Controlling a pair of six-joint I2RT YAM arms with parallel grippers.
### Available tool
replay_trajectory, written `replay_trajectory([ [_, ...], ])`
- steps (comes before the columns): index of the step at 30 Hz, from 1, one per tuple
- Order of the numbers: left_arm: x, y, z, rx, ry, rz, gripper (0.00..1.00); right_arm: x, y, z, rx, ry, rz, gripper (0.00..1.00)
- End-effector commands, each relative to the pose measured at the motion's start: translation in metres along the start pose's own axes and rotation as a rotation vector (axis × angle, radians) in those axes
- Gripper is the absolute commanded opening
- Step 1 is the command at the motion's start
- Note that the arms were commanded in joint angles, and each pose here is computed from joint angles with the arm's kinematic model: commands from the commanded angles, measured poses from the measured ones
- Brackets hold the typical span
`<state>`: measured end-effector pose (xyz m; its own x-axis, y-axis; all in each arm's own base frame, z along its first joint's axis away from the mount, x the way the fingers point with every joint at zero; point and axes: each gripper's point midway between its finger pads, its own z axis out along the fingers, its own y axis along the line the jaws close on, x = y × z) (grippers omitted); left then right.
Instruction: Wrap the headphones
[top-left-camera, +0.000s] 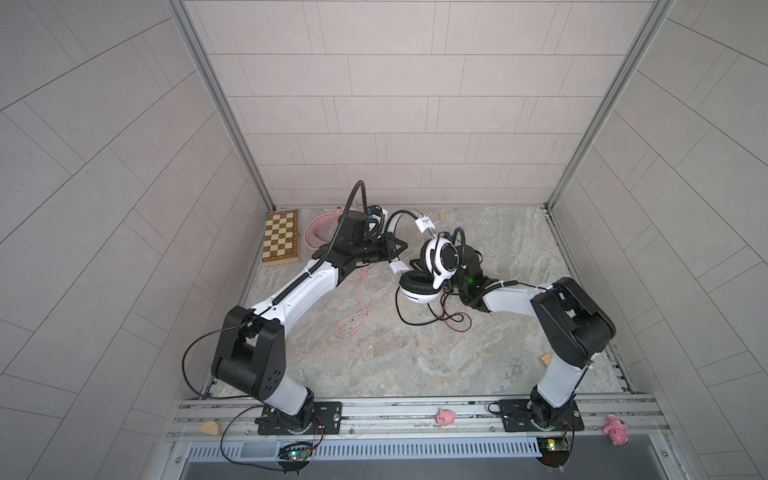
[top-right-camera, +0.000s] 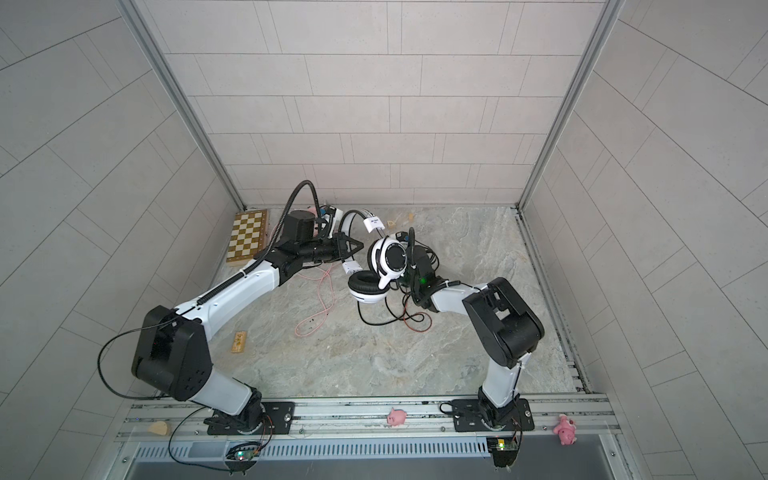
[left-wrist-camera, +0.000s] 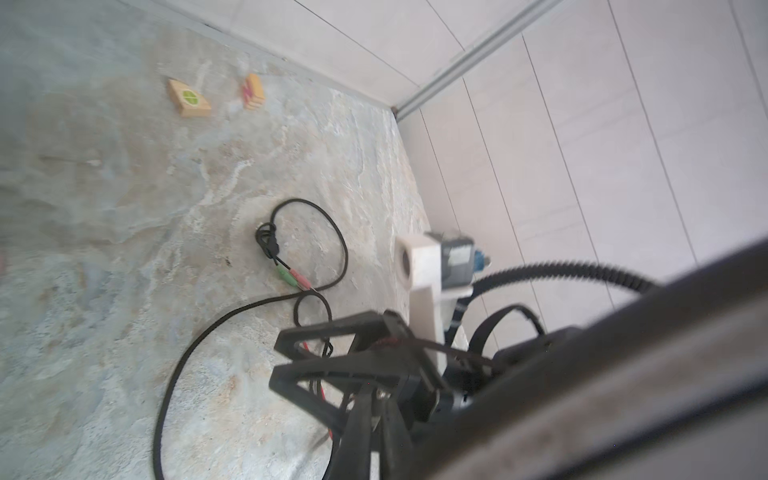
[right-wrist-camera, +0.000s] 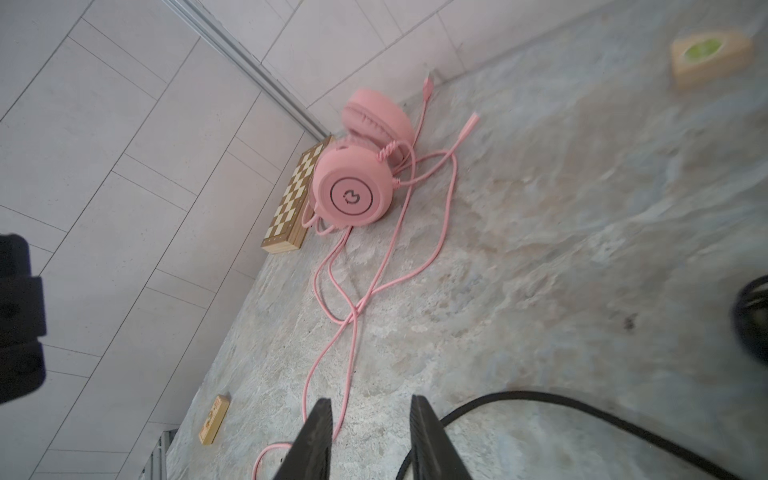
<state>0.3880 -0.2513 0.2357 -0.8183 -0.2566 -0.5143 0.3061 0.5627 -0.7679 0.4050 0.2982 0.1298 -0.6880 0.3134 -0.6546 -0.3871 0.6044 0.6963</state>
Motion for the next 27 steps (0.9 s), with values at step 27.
replay_trajectory([
  [27, -0.093, 0.102, -0.09, -0.226, -0.573, -0.339, 0.0, 0.116, 0.06, 0.042, -0.154, 0.083, 0.08, 0.1],
])
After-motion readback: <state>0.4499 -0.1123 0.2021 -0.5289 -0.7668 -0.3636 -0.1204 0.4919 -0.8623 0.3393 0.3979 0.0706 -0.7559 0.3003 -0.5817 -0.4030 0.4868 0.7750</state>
